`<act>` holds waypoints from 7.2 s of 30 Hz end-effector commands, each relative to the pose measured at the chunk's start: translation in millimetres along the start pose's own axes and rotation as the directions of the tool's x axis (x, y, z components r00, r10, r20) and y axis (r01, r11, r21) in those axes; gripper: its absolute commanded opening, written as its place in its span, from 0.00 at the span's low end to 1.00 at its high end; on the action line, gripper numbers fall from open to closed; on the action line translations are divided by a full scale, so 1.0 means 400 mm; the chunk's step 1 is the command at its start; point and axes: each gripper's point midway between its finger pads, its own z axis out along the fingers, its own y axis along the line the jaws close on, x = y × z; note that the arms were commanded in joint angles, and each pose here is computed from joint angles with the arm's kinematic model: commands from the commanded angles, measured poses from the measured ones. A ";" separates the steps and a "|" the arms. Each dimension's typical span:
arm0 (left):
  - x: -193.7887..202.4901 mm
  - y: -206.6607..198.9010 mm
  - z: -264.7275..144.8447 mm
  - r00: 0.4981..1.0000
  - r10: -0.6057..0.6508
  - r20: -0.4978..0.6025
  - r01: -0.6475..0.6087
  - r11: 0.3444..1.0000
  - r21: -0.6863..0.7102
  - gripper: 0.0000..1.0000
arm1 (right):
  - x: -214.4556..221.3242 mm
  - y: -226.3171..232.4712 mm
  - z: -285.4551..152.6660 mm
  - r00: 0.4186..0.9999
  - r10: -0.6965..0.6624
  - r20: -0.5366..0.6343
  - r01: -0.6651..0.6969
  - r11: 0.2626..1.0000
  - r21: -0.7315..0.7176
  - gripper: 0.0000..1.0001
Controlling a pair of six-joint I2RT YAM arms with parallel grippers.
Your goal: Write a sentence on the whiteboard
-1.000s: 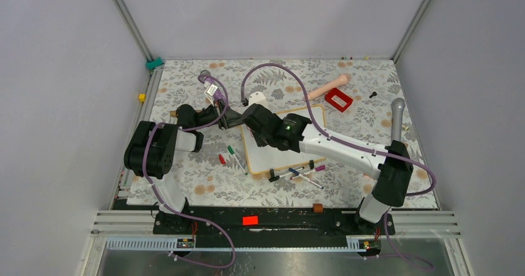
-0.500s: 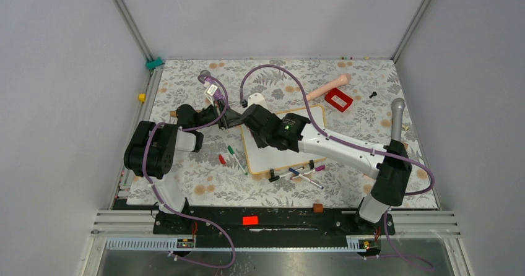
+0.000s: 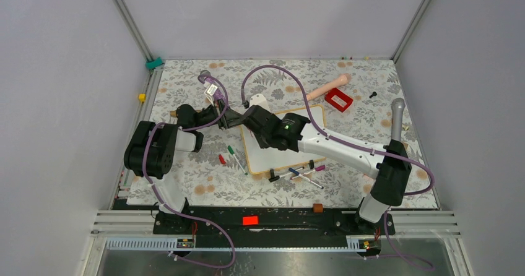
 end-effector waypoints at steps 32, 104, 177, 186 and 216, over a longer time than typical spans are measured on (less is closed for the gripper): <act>-0.014 -0.032 -0.009 0.996 0.092 0.000 -0.092 0.995 0.034 0.01 | -0.105 0.032 -0.034 0.996 0.024 0.085 -0.017 0.996 -0.086 0.00; -0.015 -0.036 -0.009 0.995 0.097 0.001 -0.097 0.995 0.037 0.01 | -0.004 -0.082 0.001 0.995 0.096 0.001 -0.095 0.992 0.088 0.00; -0.026 -0.042 -0.007 0.994 0.109 0.002 -0.109 0.993 0.043 0.01 | -0.079 -0.182 -0.130 0.961 0.166 0.221 -0.176 0.984 0.029 0.00; -0.018 -0.030 -0.009 0.997 0.071 0.019 -0.071 0.997 0.020 0.01 | -0.056 -0.203 -0.145 0.961 0.168 0.221 -0.181 0.983 0.041 0.00; -0.017 -0.016 -0.002 0.993 0.098 -0.060 -0.094 0.993 0.075 0.01 | -0.045 -0.192 -0.138 0.972 0.129 0.194 -0.133 0.991 0.009 0.00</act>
